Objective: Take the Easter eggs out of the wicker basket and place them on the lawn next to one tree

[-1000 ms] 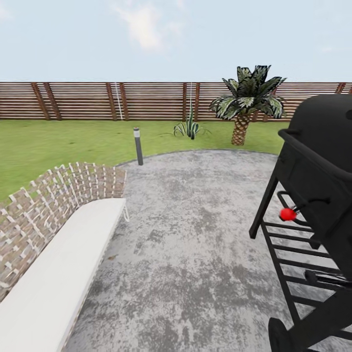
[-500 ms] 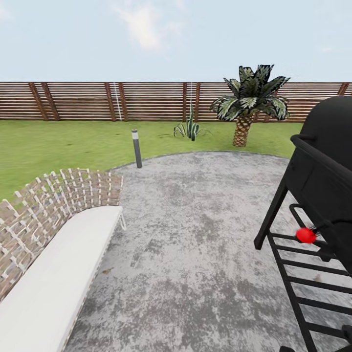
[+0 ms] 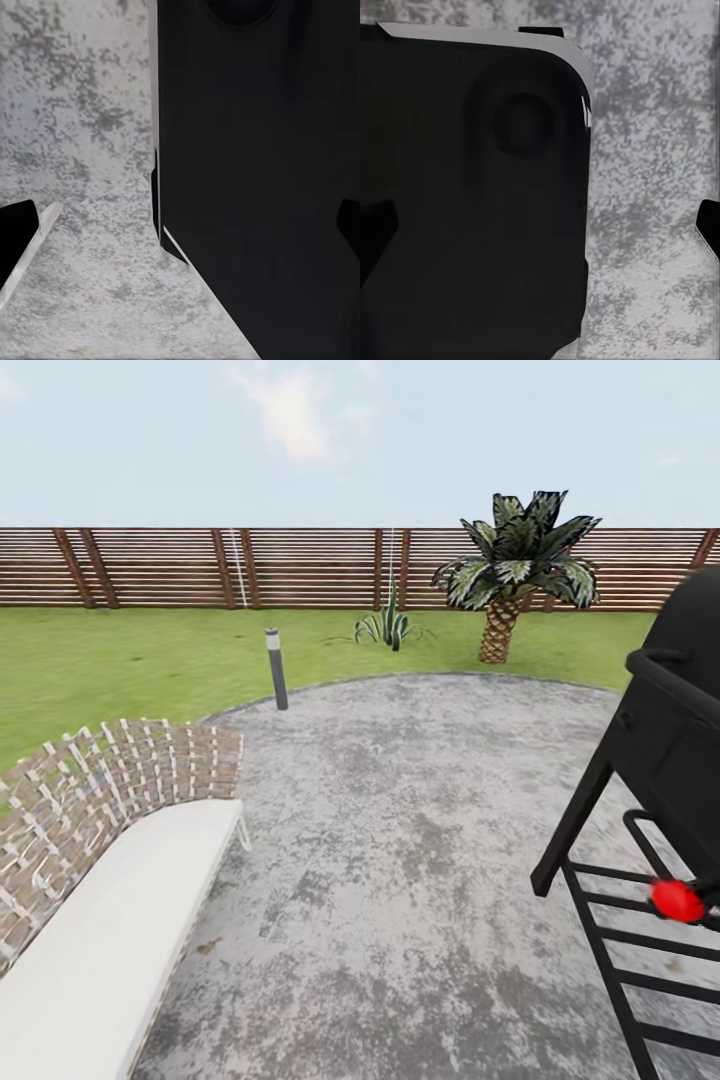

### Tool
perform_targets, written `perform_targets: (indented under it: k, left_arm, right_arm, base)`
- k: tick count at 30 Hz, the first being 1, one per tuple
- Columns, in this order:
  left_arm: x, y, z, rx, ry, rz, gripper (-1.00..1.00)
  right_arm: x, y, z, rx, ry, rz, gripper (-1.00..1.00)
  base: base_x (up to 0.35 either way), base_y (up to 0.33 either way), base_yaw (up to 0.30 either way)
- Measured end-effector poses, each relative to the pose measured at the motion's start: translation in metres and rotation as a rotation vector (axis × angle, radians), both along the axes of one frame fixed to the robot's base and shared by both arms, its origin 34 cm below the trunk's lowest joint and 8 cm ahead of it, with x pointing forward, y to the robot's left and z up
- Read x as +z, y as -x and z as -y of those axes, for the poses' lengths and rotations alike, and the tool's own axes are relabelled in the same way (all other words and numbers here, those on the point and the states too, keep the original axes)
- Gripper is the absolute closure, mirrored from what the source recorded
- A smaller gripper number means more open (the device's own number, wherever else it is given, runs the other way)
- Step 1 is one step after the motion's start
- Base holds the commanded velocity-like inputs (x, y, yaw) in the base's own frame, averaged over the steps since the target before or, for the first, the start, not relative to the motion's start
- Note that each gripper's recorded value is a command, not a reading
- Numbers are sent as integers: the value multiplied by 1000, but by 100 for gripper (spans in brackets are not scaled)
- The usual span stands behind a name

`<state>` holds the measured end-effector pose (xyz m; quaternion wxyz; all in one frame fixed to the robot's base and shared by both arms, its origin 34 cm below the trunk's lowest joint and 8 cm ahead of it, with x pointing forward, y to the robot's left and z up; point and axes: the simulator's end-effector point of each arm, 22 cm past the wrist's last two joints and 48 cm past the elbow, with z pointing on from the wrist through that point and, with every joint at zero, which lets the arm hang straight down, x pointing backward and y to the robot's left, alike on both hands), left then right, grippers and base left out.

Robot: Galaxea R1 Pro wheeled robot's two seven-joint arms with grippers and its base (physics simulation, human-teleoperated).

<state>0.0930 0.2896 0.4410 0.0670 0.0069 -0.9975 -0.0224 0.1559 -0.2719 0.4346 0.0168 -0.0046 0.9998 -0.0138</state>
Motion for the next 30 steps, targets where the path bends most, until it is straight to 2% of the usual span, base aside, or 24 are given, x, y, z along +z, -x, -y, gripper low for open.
perform_targets:
  k: [26,30]
  left_arm:
    - [0,0,0,0,0,0,-100]
    - [0,0,0,0,0,0,-100]
  right_arm:
    - [0,1,4,-4,6,-2,-100]
    - [0,1,0,-4,0,-2,-100]
  base:
    - [328,0,0]
    - [328,0,0]
